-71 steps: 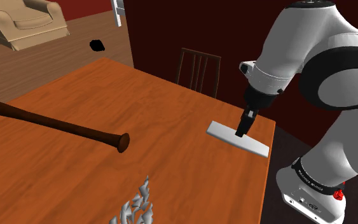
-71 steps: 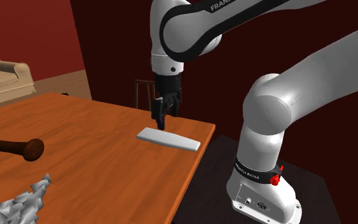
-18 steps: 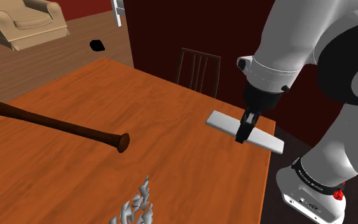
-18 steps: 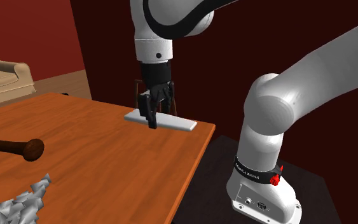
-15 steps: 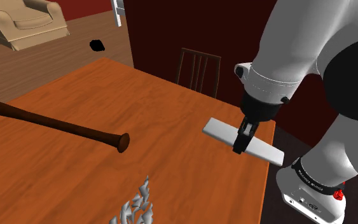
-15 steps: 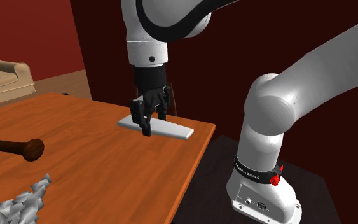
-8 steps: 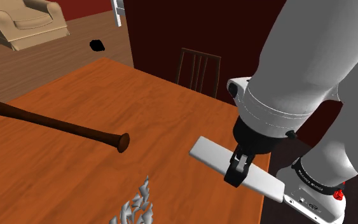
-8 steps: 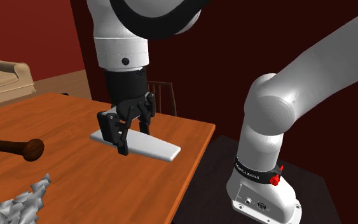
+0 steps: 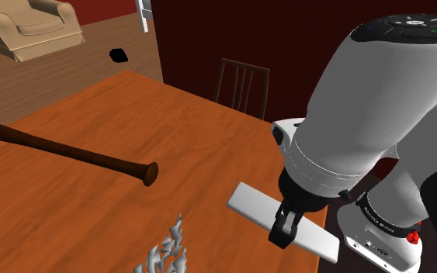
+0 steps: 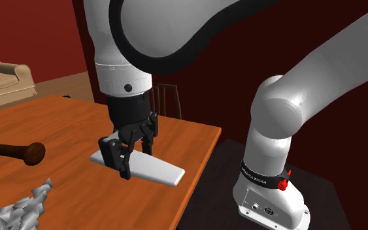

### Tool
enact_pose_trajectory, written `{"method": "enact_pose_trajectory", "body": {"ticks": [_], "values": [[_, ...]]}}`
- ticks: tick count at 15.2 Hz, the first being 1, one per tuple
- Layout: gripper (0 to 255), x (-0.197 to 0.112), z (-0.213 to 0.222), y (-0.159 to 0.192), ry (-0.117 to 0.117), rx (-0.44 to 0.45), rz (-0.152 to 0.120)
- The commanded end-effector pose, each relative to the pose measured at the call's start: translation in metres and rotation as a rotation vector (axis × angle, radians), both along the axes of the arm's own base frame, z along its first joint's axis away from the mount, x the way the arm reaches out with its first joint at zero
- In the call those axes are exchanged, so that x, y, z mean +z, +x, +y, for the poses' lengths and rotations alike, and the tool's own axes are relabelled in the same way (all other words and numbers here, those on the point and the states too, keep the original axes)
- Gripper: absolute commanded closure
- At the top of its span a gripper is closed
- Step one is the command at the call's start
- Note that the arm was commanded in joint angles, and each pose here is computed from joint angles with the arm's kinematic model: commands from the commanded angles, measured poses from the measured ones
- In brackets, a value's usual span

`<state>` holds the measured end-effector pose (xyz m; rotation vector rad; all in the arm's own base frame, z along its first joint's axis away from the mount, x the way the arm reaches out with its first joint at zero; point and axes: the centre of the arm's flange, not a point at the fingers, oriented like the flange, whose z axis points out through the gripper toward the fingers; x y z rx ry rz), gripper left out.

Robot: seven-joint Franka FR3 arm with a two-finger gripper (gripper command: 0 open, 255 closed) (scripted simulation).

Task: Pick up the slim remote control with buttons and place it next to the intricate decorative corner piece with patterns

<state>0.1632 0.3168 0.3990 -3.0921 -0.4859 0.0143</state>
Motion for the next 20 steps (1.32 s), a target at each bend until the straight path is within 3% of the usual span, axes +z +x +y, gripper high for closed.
{"method": "enact_pose_trajectory", "body": {"ticks": [1, 10, 18, 19, 20], "values": [[255, -0.008, 0.006, -0.012, 0.0, 0.038, -0.016], [255, -0.059, 0.006, -0.012, 0.0, 0.038, -0.016], [255, -0.059, 0.006, -0.012, 0.0, 0.038, -0.016], [0, -0.059, 0.006, -0.012, 0.0, 0.038, -0.016], [0, -0.059, 0.006, -0.012, 0.0, 0.038, -0.016]]}}
